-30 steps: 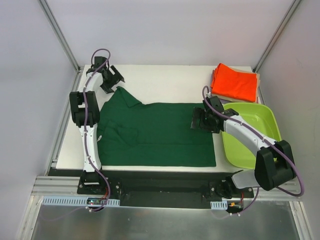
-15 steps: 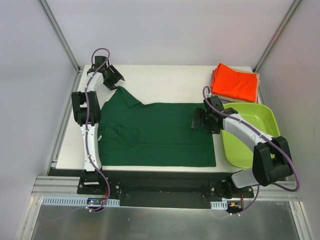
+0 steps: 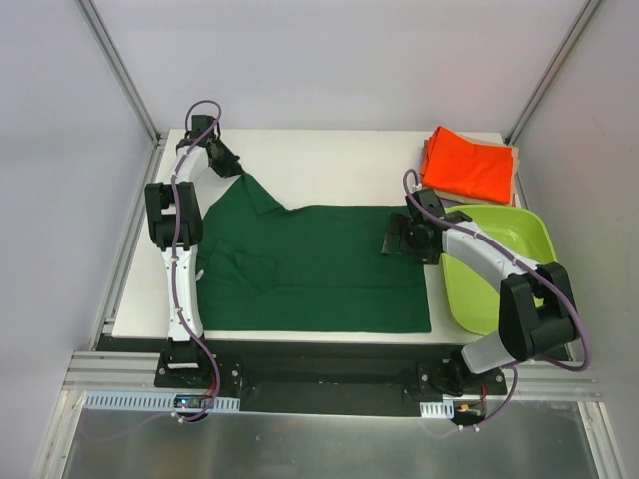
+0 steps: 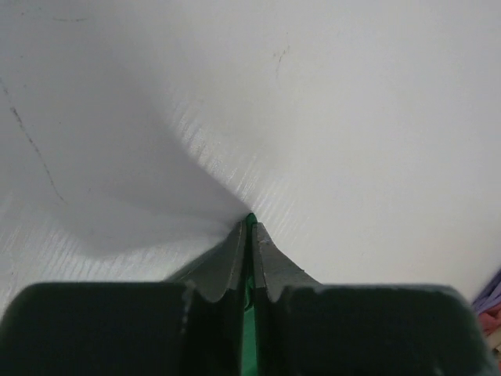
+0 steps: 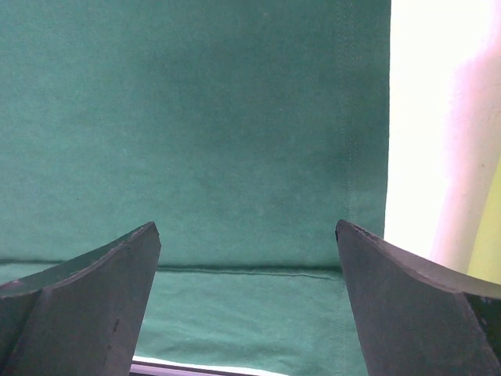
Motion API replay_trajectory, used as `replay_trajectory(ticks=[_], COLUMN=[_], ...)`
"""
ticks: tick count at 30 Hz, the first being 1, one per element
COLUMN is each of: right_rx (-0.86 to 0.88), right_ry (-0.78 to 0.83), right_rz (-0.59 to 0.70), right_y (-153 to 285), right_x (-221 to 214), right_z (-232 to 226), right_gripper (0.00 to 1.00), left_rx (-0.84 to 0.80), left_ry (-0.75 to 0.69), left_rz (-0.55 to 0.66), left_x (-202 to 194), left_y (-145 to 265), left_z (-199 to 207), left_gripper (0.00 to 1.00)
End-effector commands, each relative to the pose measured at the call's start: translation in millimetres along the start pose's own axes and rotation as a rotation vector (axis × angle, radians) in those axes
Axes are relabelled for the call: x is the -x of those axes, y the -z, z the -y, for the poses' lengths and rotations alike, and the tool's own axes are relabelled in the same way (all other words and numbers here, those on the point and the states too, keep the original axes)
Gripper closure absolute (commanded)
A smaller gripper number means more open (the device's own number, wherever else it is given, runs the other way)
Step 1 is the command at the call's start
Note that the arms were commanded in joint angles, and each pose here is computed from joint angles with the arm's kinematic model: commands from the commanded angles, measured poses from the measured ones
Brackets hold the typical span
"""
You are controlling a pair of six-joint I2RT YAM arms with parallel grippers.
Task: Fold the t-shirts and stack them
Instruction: Grap the side of the flattened tshirt furthest away from the robot with both arms
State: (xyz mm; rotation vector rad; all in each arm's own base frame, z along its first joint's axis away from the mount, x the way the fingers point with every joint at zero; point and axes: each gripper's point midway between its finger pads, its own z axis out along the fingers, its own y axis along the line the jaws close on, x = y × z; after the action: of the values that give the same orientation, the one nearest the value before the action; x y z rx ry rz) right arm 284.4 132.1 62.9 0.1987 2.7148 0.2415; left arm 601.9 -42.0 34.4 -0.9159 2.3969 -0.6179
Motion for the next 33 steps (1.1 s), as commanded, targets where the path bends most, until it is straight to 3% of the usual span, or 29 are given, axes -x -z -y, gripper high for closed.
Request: replay_trajectory(ticks=[1, 7, 13, 16, 24, 33], right_rx=[0.008, -0.119, -0.292, -0.342, -0.41, -0.428], right_ry=[0.029, 0.025, -0.042, -0.07, -0.055, -0.065], right_rz=[0.054, 0.181, 0.215, 0.195, 0.119, 0.068], right_y=[3.5, -0.1, -41.5, -59.4, -91.4, -94.6], right_x=[27.9, 91.8, 148.1, 172.9, 182.0, 160.4], right_z=[-9.2, -9.1, 0.9, 7.9, 19.8, 29.9], right_gripper=[0.04, 0.04, 0.01, 0.05, 0.18, 0.44], left_rx=[0.022, 0.019, 0.025, 0.04, 0.031, -0.001], left_ry=[-0.004, -0.02, -0.032, -0.042, -0.076, -0.099], left_rz=[0.015, 0.028, 0.04, 0.058, 0.083, 0.077], left_x=[1.8, 4.8, 6.3, 8.8, 13.7, 6.7], left_y=[1.2, 9.4, 17.6, 22.7, 38.8, 68.7], left_z=[-2.3, 1.6, 1.4, -0.2, 7.2, 17.6], left_gripper=[1.0, 1.0, 1.0, 1.0, 1.0, 1.0])
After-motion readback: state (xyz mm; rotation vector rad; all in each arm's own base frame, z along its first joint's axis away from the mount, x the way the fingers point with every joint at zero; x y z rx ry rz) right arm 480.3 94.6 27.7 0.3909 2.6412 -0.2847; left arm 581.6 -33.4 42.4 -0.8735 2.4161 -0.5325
